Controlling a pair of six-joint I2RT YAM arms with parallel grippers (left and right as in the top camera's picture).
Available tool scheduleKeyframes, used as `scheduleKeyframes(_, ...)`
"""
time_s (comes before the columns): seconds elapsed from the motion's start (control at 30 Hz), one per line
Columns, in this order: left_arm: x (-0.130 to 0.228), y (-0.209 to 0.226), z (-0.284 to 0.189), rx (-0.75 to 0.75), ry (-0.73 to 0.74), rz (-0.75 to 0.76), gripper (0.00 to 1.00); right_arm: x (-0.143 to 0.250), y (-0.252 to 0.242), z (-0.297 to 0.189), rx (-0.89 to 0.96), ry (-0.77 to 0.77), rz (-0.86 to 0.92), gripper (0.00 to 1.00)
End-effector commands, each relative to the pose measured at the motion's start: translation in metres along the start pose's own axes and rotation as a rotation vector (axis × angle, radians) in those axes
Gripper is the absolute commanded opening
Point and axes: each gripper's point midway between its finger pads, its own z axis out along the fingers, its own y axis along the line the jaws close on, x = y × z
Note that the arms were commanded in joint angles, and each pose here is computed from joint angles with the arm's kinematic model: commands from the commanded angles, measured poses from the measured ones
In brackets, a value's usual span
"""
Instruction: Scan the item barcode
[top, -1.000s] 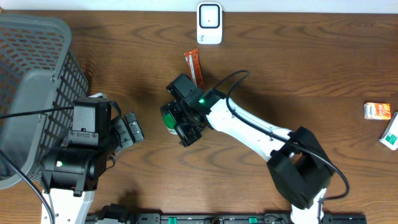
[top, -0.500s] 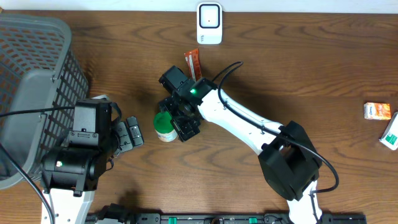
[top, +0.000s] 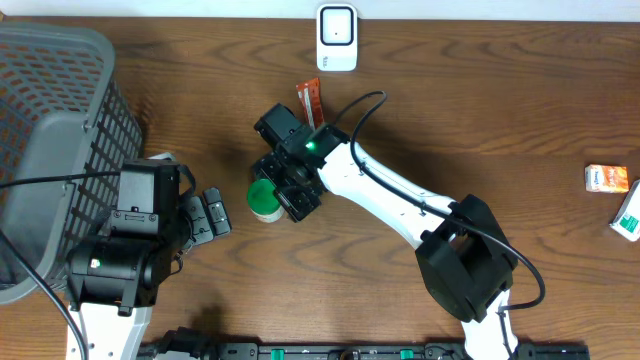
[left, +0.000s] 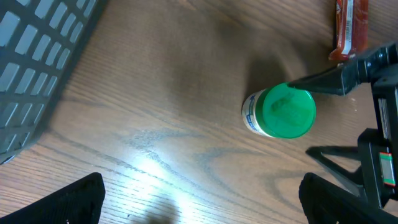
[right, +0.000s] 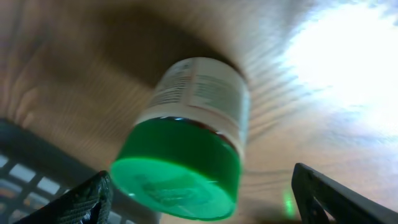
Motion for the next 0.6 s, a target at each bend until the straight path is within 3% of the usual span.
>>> scheduleKeyframes(0.0,-0.002,0.001,-0.003,-0.005,-0.009,0.013,1.0,0.003,0.009,0.005,-0.026,0.002,-0.139,0.87)
scheduleKeyframes(0.57,-0.019,0.01,-0.005,-0.036,-0.074,-0.022,1.0,0.001,0.009,0.012,-0.021,-0.004,-0.206,0.9)
